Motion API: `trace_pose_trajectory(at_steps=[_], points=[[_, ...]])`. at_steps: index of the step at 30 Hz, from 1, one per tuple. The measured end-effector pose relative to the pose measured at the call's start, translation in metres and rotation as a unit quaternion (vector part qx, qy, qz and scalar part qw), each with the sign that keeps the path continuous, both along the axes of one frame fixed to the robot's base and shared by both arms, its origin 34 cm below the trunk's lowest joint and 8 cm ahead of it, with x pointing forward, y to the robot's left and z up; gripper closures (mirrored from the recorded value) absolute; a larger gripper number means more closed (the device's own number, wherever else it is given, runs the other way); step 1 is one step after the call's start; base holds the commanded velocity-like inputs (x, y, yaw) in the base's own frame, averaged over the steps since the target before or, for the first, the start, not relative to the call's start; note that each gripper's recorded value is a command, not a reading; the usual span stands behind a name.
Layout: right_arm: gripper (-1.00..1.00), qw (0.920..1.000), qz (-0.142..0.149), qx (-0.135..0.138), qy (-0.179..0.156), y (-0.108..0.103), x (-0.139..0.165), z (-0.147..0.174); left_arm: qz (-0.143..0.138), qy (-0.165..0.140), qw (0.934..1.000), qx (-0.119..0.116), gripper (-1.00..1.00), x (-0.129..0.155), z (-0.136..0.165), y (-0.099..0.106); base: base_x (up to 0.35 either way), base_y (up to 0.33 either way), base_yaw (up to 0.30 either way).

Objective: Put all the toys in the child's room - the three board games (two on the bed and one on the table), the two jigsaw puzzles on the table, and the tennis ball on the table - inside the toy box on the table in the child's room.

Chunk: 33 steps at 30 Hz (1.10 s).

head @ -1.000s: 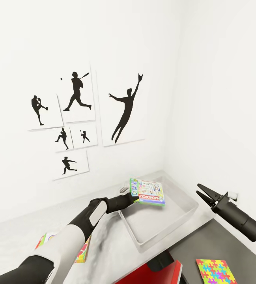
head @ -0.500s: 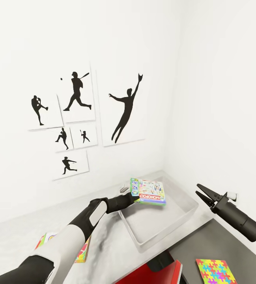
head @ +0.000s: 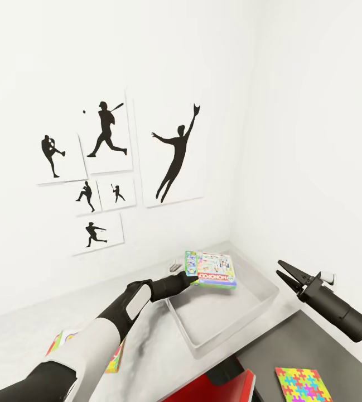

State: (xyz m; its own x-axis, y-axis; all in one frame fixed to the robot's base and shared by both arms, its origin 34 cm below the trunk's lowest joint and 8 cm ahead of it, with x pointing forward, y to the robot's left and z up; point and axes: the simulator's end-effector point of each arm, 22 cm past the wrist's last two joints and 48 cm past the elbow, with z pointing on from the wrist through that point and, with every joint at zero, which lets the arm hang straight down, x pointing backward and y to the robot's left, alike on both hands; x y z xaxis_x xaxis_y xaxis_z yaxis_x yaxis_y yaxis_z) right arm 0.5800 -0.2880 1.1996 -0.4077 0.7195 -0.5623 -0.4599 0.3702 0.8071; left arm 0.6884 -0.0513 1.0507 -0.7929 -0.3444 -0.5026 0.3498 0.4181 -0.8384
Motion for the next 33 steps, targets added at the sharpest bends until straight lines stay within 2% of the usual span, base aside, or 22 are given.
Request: trace_pose_trajectory(at_steps=[29, 33], points=[[-1.0, 1.0, -0.002, 0.0, 0.0, 0.0, 0.0, -0.001, -0.006, -0.004, 0.9999, -0.012, 1.0, -0.002, 0.005, -0.002, 0.016, -0.029, 0.0], [-1.0, 0.9999, 0.004, 0.011, 0.002, 0.01, 0.0, -0.004, 0.002, -0.001, 0.9999, -0.016, 1.0, -0.002, -0.001, 0.0, 0.0, 0.0, 0.0]])
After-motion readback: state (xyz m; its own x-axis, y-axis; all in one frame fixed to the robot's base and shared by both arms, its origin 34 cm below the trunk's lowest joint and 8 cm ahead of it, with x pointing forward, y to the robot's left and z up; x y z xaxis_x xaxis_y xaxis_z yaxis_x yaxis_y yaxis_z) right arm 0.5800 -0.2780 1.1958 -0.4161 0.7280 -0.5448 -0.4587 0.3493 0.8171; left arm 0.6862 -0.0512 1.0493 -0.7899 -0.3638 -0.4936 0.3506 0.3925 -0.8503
